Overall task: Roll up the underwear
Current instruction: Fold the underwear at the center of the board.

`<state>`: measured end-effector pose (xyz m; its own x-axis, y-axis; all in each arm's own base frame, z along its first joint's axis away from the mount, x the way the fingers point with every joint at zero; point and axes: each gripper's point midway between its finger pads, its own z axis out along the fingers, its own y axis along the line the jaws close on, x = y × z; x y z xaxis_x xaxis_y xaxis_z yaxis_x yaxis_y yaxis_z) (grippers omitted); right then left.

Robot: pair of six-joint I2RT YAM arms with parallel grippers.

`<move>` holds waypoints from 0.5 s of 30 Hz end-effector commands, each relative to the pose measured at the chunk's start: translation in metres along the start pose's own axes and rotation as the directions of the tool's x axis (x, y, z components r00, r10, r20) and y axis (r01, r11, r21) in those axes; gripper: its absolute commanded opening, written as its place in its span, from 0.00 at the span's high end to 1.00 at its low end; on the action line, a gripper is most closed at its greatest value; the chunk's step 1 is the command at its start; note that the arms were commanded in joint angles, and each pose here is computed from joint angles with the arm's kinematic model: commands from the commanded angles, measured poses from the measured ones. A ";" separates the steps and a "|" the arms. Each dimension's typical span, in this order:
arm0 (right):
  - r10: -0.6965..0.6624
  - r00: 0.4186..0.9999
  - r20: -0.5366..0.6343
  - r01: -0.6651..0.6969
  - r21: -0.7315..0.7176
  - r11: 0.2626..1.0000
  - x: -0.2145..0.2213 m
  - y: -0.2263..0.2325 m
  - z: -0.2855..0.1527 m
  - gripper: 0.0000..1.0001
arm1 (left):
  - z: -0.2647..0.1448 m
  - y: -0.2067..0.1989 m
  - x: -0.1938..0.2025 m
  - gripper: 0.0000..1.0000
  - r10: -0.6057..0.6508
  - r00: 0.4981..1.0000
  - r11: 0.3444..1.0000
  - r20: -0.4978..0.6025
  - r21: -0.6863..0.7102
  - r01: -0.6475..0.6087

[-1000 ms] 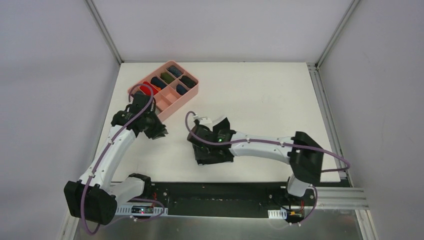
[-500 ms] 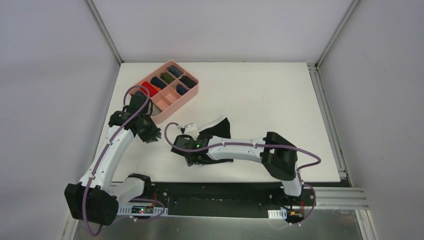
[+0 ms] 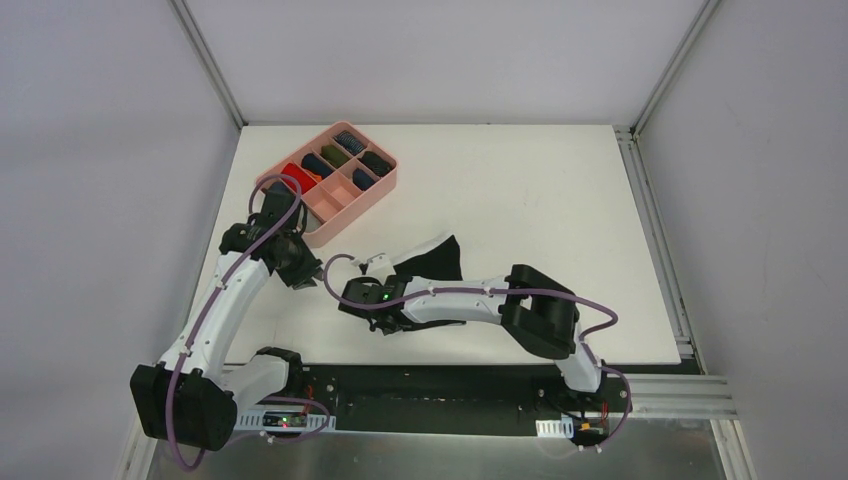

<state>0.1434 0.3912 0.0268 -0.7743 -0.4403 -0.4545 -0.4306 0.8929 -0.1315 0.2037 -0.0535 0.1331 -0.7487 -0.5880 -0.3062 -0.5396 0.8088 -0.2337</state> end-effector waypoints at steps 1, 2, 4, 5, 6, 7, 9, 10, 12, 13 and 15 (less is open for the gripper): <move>0.015 0.999 0.031 -0.015 0.025 1.000 -0.007 -0.002 -0.004 0.68 | -0.003 0.001 0.004 0.79 0.000 1.000 1.000 -0.012 0.019 0.001; 0.019 0.999 0.035 -0.019 0.026 0.999 -0.007 -0.002 -0.004 0.73 | -0.002 0.002 0.005 0.79 0.001 1.000 1.000 -0.017 0.019 0.000; 0.028 0.999 0.046 -0.029 0.022 0.999 -0.008 -0.004 -0.006 0.87 | 0.000 0.001 0.007 0.79 0.000 1.000 1.000 -0.024 0.023 0.000; 0.034 0.998 0.053 -0.035 0.017 0.999 -0.009 -0.006 -0.007 0.95 | 0.001 0.000 0.008 0.79 0.001 1.000 1.000 -0.029 0.028 0.000; 0.033 0.998 0.060 -0.033 0.001 0.999 -0.009 -0.006 -0.009 1.00 | 0.003 -0.001 0.010 0.79 -0.004 0.999 0.999 -0.041 0.034 0.006; 0.032 0.997 0.074 -0.030 -0.030 0.999 -0.011 -0.004 -0.012 1.00 | 0.006 -0.003 0.013 0.79 -0.010 0.998 0.999 -0.060 0.045 0.012; 0.030 0.995 0.099 -0.021 -0.091 0.996 -0.009 -0.005 -0.018 1.00 | 0.010 -0.014 0.027 0.78 -0.033 0.989 0.994 -0.141 0.095 0.047; 0.028 0.994 0.108 -0.016 -0.111 0.994 -0.006 -0.008 -0.021 1.00 | 0.015 -0.018 0.031 0.78 -0.043 0.985 0.992 -0.167 0.110 0.062; -0.005 0.994 0.111 0.022 -0.154 0.988 0.004 -0.013 -0.025 1.00 | 0.022 -0.033 0.047 0.72 -0.064 0.964 0.977 -0.258 0.180 0.113; -0.029 0.994 0.104 0.046 -0.167 0.985 0.012 -0.017 -0.025 1.00 | 0.026 -0.038 0.052 0.66 -0.065 0.956 0.971 -0.285 0.203 0.126; -0.069 0.993 0.090 0.084 -0.174 0.981 0.029 -0.029 -0.023 1.00 | 0.032 -0.048 0.064 0.40 -0.038 0.949 0.963 -0.312 0.242 0.118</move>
<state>0.1339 0.3586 0.0290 -0.7407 -0.4468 -0.5018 -0.4811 0.8740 -0.0680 0.1946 -0.0929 0.1019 -0.7903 -0.6016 -0.1166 -0.5308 0.7671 -0.3603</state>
